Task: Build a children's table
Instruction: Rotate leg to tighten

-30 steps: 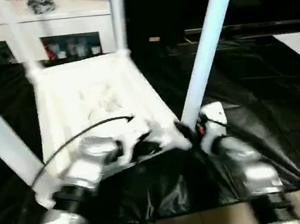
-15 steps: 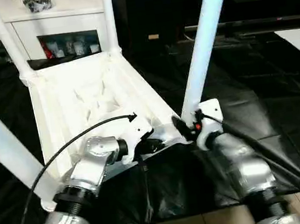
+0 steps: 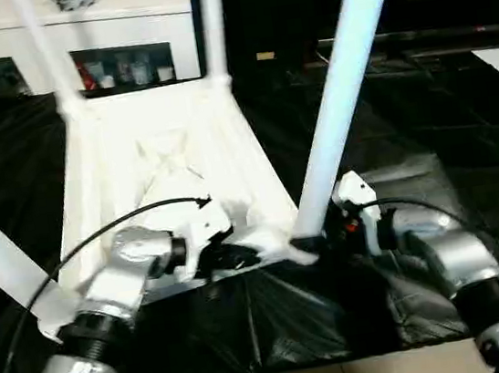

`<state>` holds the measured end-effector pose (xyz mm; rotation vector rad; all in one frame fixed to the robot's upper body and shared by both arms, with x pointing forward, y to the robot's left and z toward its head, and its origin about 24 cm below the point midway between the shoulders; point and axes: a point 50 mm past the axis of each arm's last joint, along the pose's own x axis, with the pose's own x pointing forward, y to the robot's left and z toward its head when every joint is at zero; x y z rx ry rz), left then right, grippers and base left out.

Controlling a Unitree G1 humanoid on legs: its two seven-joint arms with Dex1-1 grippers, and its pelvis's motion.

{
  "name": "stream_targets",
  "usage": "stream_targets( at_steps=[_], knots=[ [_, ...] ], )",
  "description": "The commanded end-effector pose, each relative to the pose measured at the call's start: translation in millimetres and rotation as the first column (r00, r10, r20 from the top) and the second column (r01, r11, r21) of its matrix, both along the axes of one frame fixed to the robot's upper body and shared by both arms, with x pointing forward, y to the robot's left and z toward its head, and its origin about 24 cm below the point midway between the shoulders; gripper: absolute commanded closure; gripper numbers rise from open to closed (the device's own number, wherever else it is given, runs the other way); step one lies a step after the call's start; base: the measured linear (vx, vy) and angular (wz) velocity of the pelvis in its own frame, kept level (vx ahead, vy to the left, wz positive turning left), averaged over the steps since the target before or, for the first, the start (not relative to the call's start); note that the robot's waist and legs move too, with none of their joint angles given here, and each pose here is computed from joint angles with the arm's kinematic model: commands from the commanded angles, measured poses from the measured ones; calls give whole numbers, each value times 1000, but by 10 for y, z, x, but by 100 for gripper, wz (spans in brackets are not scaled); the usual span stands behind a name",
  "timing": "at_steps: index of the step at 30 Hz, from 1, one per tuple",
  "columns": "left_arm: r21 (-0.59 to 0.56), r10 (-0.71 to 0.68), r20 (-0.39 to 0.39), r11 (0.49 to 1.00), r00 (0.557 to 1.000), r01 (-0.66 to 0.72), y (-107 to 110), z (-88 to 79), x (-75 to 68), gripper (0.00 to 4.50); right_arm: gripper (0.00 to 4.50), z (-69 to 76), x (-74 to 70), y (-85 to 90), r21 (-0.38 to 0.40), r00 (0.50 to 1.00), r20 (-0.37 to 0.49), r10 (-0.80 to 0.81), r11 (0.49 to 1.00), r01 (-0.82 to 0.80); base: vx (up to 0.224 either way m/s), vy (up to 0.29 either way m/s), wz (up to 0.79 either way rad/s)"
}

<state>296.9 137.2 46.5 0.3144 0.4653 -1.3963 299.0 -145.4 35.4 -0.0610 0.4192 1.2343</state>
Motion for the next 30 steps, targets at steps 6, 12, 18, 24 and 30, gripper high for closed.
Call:
stream_targets(
  at_steps=[6,12,18,24,30],
  knots=[
    [17,-41,-50,999,998,42,-37,-84,-33,450,188,-64,-107,209,76,976,-87,200,978,-194,0,0,0],
    [14,-13,-36,1000,999,13,-51,-80,8,450,192,-105,-116,254,83,985,-59,164,984,-159,0,0,0],
    [-1,92,10,996,996,-92,-175,-110,61,450,193,-168,-79,285,80,995,10,-103,992,102,0,0,0],
    [-33,157,36,987,987,-156,-407,-137,59,450,193,-282,-93,353,82,926,-14,-378,922,378,0,0,0],
    [-86,220,54,973,974,-215,-778,-133,6,450,194,-481,-94,569,25,685,-83,-724,686,728,0,0,0]
  ],
)
